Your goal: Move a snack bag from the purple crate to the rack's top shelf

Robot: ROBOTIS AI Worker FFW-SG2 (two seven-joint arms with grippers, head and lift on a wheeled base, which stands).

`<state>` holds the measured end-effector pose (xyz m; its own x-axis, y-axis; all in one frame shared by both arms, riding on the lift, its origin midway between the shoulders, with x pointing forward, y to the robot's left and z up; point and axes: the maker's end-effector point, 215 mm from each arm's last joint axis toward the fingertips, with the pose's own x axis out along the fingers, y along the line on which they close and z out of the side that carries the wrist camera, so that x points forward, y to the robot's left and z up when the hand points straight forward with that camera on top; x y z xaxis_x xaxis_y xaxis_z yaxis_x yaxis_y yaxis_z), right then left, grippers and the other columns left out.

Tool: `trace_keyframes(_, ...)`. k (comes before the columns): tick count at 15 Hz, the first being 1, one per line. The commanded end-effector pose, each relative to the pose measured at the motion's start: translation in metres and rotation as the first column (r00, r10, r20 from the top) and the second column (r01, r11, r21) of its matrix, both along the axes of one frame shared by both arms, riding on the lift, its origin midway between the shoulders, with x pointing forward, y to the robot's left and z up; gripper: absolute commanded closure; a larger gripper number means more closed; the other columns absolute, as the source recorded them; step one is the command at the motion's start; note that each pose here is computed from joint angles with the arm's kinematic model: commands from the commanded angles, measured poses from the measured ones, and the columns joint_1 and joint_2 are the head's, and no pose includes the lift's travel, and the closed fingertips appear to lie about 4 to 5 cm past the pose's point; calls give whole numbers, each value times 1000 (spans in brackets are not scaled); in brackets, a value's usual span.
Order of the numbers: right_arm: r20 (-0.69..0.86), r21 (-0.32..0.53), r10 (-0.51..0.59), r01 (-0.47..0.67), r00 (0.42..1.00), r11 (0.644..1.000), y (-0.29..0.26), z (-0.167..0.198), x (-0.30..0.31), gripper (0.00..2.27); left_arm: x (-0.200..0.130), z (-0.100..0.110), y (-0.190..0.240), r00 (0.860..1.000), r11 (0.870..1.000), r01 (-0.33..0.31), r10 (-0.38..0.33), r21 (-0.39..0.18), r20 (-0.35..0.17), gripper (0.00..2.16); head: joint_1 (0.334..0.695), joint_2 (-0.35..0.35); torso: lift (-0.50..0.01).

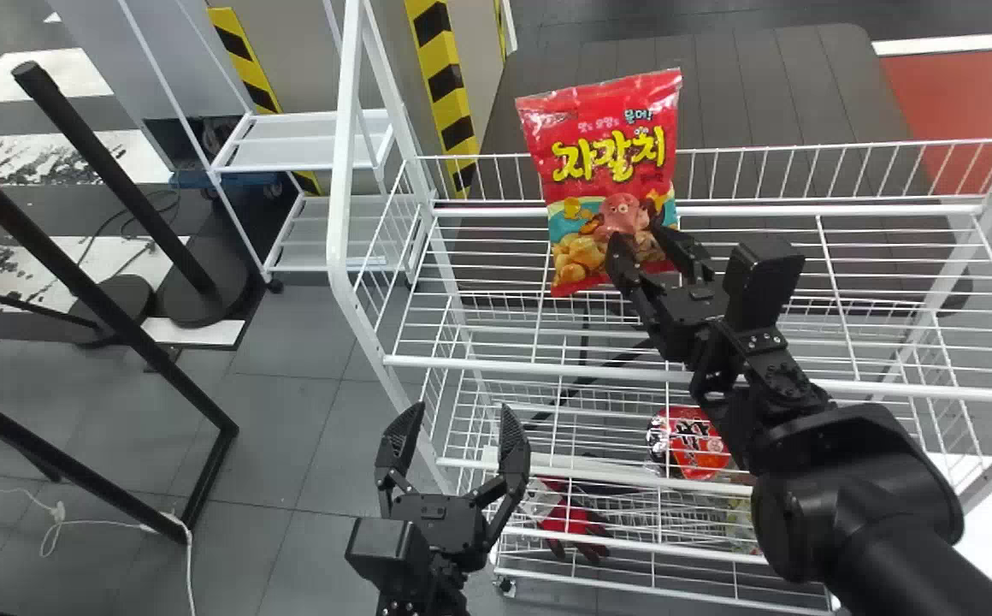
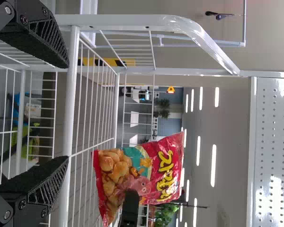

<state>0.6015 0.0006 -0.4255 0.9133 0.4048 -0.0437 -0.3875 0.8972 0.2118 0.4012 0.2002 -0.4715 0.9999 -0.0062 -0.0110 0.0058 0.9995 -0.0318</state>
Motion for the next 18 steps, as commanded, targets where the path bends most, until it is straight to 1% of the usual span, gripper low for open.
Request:
trace_keyframes(1, 10, 0, -7, 7, 1000, 1000, -1, 1, -2, 100, 0, -1, -1, 1000, 1000, 1, -1, -2, -2, 137, 695, 219, 0)
trace_keyframes(4, 62, 2, 2, -2, 998, 1000, 6, 12, -12, 100, 1, 0, 1, 1000, 1000, -3, 3, -1, -1, 137, 695, 217, 0)
trace_keyframes(8, 178, 20, 41, -45, 983, 999, 42, 51, -60, 107, 0, 1, 16, 1000, 1000, -27, 27, -7, 4, 137, 695, 244, 0)
trace_keyframes(10, 207, 72, 34, -50, 978, 996, 59, 95, -79, 107, -4, 3, 23, 999, 999, -37, 37, -15, 11, 137, 695, 273, 0)
trace_keyframes(11, 217, 105, 31, -55, 976, 993, 67, 117, -88, 103, -6, 5, 24, 999, 999, -33, 33, -16, 16, 137, 695, 302, 0)
trace_keyframes(13, 237, 164, 12, -52, 971, 985, 67, 157, -108, 103, -8, 10, 27, 999, 999, -32, 32, -22, 26, 144, 695, 327, 0)
trace_keyframes(14, 247, 183, 1, -48, 969, 982, 62, 171, -117, 103, -9, 15, 24, 999, 999, -27, 28, -26, 35, 147, 695, 337, 0)
trace_keyframes(16, 246, 118, -11, -18, 969, 993, 20, 165, -132, 103, -12, 31, 21, 998, 999, -23, 25, -34, 60, 147, 695, 350, 0)
trace_keyframes(18, 233, 41, -21, 12, 972, 999, -16, 153, -151, 103, -15, 46, 17, 997, 999, -16, 18, -38, 75, 147, 695, 324, 0)
